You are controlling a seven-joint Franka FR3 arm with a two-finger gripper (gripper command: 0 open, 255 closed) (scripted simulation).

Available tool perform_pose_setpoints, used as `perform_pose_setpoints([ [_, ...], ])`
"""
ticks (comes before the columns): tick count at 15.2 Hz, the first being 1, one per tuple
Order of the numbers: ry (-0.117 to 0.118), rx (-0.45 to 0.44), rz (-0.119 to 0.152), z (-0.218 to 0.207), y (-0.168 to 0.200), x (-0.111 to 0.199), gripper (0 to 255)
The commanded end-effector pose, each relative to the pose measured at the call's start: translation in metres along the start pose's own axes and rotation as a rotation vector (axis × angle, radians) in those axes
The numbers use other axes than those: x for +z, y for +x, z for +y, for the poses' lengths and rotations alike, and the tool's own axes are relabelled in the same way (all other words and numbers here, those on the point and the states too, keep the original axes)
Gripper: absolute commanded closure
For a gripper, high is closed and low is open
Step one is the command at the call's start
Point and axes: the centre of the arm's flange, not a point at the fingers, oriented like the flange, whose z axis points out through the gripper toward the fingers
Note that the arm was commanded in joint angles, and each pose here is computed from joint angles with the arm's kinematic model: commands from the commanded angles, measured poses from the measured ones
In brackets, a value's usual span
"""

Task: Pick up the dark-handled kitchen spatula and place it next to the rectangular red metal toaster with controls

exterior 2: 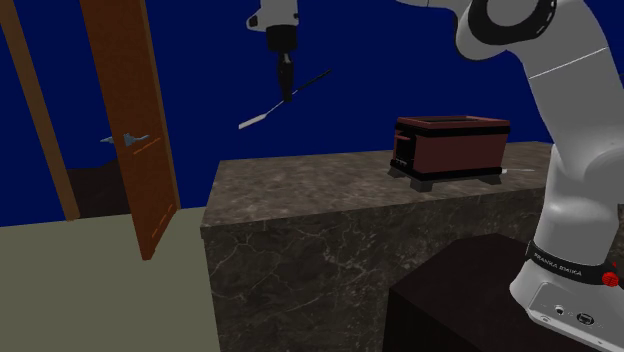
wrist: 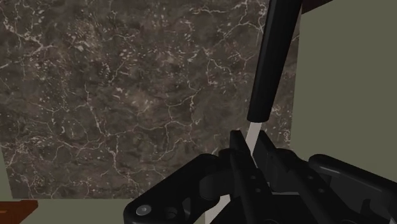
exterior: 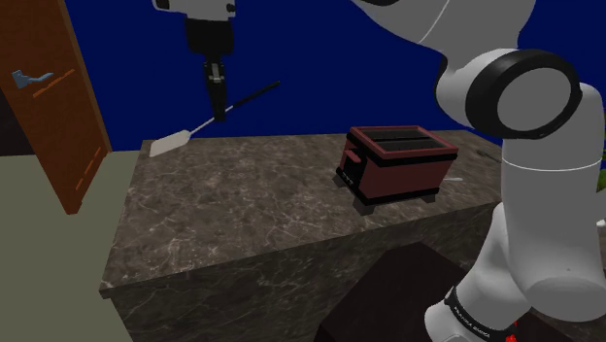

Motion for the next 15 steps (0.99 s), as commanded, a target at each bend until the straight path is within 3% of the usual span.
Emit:
perform_pose_setpoints([
  [1, 0.0, 0.0, 0.0, -0.001, 0.0, -0.011, 255],
  [2, 0.0, 0.0, 0.0, -0.001, 0.0, -0.013, 255],
  [15, 0.0, 0.0, 0.0, 0.055, -0.162, -0.003, 255],
])
